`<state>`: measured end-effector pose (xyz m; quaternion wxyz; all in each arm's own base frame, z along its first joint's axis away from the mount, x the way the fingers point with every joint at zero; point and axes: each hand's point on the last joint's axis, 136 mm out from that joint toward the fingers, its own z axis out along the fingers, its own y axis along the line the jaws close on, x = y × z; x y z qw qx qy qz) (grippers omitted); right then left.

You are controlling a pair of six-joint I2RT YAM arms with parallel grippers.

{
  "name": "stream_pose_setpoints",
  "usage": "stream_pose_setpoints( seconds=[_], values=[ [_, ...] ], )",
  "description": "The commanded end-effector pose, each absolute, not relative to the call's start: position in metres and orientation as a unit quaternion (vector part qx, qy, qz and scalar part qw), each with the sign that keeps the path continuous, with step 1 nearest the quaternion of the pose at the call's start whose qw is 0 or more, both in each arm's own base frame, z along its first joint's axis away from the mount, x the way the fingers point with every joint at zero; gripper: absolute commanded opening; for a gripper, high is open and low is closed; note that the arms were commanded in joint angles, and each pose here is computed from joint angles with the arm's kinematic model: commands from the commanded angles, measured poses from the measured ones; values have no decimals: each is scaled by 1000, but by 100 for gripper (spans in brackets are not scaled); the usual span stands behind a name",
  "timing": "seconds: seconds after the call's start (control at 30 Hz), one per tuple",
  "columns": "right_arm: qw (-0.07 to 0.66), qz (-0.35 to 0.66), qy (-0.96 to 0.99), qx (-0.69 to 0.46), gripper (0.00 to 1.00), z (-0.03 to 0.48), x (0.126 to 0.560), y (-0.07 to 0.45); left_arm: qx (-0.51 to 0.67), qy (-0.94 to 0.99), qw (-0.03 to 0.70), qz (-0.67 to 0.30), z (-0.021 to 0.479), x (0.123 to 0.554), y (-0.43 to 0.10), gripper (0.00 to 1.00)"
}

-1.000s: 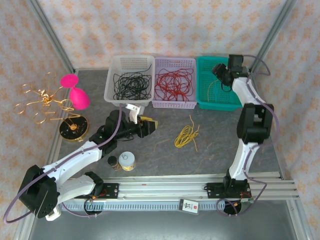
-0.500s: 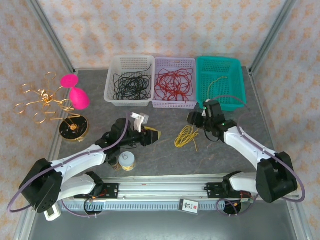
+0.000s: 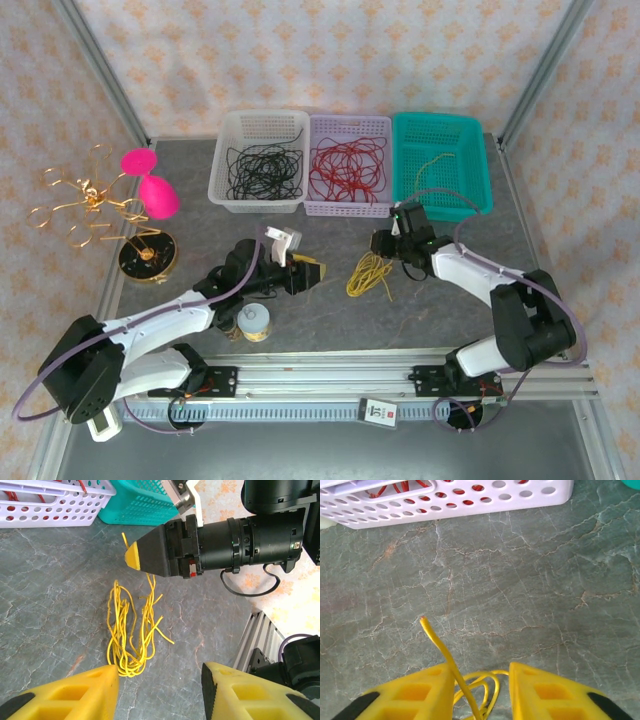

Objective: Untangle the cables

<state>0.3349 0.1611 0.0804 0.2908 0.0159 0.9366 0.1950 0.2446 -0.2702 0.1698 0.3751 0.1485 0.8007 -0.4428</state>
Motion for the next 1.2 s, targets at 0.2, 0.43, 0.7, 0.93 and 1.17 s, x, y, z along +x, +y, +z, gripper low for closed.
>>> stream_pose_setpoints(
  seconds=[0.2, 0.43, 0.7, 0.93, 1.17],
  values=[
    [362, 196, 911, 23, 5, 115, 349, 158, 144, 782, 406, -450, 208, 259, -285, 49],
    [415, 223, 882, -9, 0, 184, 338, 162, 183, 745, 425, -481, 238, 261, -302, 51],
    [435, 277, 855, -58, 0, 250, 317, 176, 286, 706, 412, -499, 259, 267, -342, 54],
    [436, 330, 834, -74, 0, 284, 313, 192, 348, 680, 399, -507, 251, 277, -370, 55],
    [418, 367, 829, -66, 0, 292, 314, 203, 371, 675, 407, -491, 238, 294, -384, 48]
  ],
)
